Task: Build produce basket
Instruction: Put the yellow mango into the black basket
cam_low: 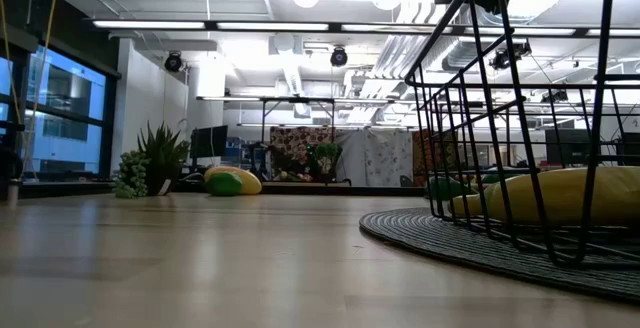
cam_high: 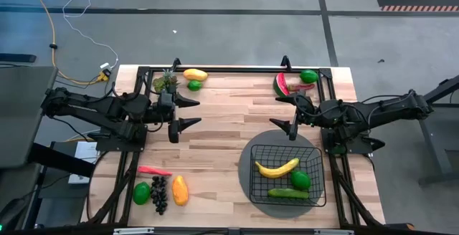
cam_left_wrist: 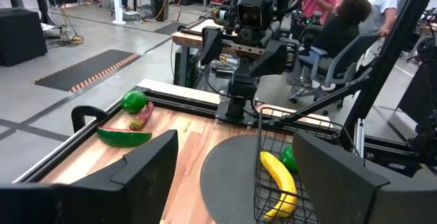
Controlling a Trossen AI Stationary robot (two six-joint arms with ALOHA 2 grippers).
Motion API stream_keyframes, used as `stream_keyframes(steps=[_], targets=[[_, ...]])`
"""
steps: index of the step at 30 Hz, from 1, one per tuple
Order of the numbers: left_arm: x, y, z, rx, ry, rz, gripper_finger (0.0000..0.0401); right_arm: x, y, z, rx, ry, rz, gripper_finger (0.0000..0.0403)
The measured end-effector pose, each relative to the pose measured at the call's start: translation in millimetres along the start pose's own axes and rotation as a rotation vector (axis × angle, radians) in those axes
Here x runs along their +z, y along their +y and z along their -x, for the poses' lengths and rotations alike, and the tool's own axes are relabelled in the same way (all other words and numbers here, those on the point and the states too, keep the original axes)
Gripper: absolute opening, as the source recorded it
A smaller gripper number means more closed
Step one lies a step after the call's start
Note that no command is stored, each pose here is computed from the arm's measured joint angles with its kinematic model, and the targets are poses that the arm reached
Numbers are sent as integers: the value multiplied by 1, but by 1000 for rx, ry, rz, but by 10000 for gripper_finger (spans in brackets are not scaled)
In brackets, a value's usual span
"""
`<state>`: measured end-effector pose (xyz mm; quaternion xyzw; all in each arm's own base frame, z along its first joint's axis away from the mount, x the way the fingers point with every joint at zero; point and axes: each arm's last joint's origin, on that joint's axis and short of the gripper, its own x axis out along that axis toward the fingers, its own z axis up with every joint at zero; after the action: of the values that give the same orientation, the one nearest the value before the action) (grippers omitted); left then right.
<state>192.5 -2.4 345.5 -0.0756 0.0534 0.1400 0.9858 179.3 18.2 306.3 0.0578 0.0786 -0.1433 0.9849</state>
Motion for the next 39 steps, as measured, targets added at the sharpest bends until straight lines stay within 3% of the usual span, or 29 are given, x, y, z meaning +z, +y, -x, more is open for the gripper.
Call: stream_keyframes(steps=[5,18,26,32,39], targets=[[0,2,0,56,-12,57,279,0,0,0,0,0,-3,399],[19,-4,6,8,15,97,324,0,0,0,0,0,-6,399],[17,-11,5,-49,46,87,356,0,0,0,-1,-1,-7,399],[6,-30,-7,-117,126,33,359,0,0,0,-2,0,-6,399],[-13,-78,-27,-323,423,-227,359,0,0,0,-4,3,-5,399]])
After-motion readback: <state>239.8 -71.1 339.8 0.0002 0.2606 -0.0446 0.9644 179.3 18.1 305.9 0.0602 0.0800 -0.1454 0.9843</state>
